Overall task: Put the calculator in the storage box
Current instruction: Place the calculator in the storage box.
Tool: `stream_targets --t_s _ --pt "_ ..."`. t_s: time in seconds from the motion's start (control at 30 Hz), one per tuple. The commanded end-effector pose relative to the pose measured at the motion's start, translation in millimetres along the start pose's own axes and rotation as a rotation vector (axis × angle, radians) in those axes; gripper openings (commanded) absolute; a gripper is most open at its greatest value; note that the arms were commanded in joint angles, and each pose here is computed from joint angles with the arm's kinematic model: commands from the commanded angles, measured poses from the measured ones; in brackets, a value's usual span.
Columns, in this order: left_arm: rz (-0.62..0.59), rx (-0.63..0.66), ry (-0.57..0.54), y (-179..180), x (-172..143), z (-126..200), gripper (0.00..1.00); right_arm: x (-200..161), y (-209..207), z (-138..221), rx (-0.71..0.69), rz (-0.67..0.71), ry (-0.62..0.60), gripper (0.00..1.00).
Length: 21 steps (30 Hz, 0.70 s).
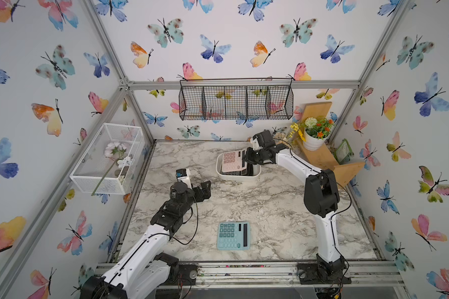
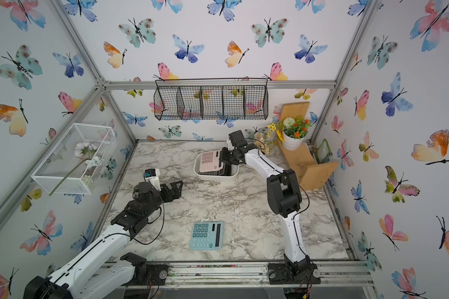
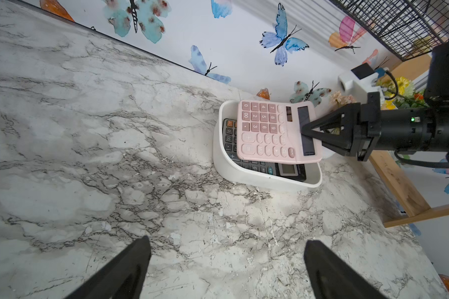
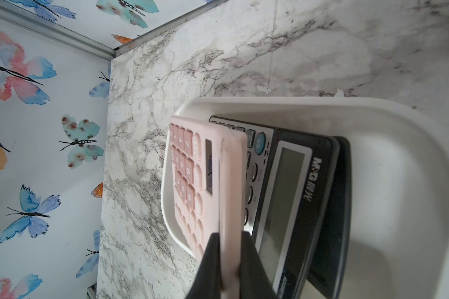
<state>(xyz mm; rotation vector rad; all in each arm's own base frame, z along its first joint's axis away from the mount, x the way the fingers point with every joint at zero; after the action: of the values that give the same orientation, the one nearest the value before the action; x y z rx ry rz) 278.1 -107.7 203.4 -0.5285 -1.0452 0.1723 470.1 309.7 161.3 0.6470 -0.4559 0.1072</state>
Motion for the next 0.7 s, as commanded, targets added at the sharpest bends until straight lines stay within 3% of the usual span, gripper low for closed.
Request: stream_targets --t_s 0.0,0.33,0.43,0.53,0.67 --pt "0.004 -0.004 0.002 1 -3 1 0.98 3 7 -3 0.040 -0.002 0.021 0.02" --pt "0.007 -0.003 0.009 2 -6 -2 0.98 0 0 -28 0.052 -0.036 0.057 0.07" --pt "0.006 0.002 0.012 3 -6 -3 0.98 -1 1 -29 0.053 -0.034 0.064 0.15" --pt "0.009 0.005 0.013 3 -6 -3 0.99 -1 5 -24 0.061 -0.034 0.060 0.31" --pt "0.004 0.008 0.011 3 -5 -3 0.98 5 15 11 0.035 -0.011 -0.018 0.42"
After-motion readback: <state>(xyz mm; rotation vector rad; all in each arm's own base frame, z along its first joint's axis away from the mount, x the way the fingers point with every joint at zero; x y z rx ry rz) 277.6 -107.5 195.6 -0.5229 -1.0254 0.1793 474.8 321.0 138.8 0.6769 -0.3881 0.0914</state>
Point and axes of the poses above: each gripper's point midway between its finger pads, its own z axis back along the fingers, its own y axis along the line the jaws close on, x = y × z, the point moved 4 cm from there along z, back along the fingers, and after that the axes turned 4 degrees about z, right-handed, at the moved point
